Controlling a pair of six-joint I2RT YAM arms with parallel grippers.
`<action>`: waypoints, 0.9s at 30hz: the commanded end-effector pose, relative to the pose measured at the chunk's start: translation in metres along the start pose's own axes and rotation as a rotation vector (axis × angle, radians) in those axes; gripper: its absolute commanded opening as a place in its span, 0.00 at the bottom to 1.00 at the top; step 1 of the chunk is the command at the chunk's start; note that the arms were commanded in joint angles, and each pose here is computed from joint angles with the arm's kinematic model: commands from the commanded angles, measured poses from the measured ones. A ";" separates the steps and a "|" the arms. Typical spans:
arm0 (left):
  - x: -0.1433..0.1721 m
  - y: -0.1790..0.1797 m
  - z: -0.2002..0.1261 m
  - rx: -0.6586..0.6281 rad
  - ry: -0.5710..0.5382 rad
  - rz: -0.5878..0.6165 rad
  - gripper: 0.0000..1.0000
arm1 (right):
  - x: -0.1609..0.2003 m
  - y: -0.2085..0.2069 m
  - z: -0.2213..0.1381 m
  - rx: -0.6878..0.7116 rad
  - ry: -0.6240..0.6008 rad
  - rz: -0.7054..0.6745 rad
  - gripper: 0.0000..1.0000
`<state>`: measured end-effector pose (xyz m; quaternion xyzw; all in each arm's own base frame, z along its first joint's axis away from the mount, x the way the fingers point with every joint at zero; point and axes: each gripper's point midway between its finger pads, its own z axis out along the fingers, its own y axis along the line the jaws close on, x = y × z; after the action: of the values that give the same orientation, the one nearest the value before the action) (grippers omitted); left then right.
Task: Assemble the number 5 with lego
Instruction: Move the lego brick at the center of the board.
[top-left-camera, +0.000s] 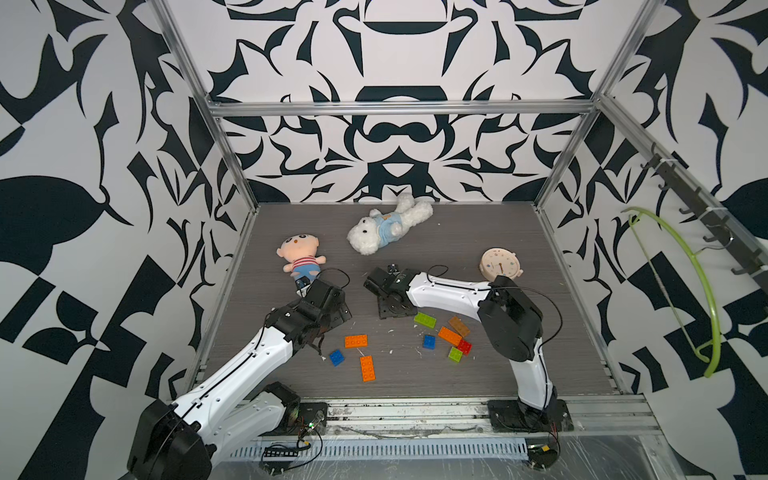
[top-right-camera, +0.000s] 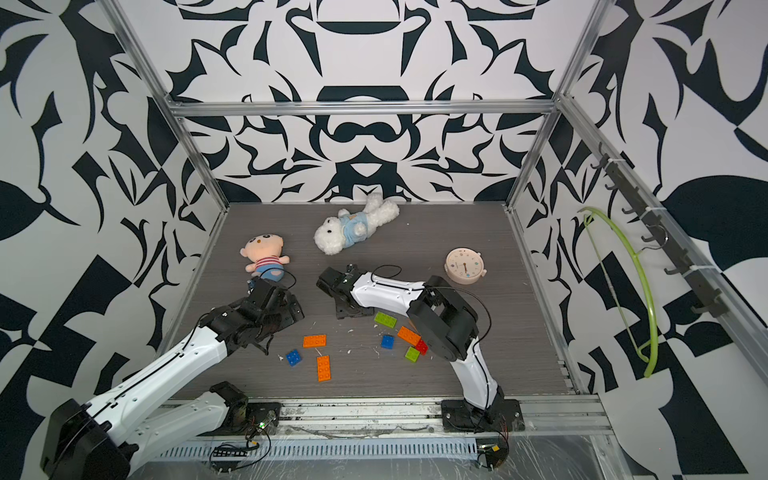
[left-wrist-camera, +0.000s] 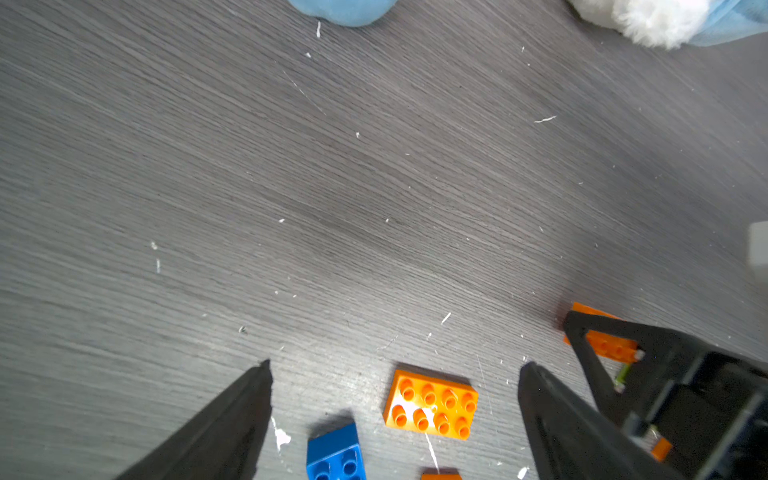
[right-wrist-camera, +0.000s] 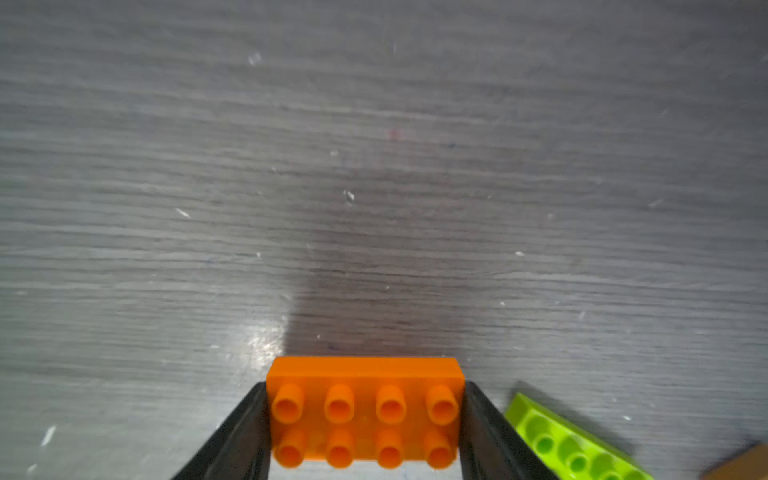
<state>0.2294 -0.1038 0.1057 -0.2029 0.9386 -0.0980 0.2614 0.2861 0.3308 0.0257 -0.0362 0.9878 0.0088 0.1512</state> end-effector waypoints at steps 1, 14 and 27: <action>-0.005 -0.003 -0.002 0.010 -0.016 -0.018 0.99 | -0.005 0.008 -0.011 -0.030 -0.009 0.040 0.62; -0.005 0.017 -0.009 -0.019 -0.069 -0.057 0.99 | 0.003 0.017 -0.011 -0.032 0.009 0.022 0.69; -0.006 0.002 -0.009 0.022 -0.040 -0.006 0.99 | -0.012 0.005 -0.055 -0.056 -0.059 0.002 0.86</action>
<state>0.2262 -0.0934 0.1112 -0.2199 0.9284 -0.0965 0.2836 0.2740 0.3386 0.0333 -0.0401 0.9891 0.0176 0.1405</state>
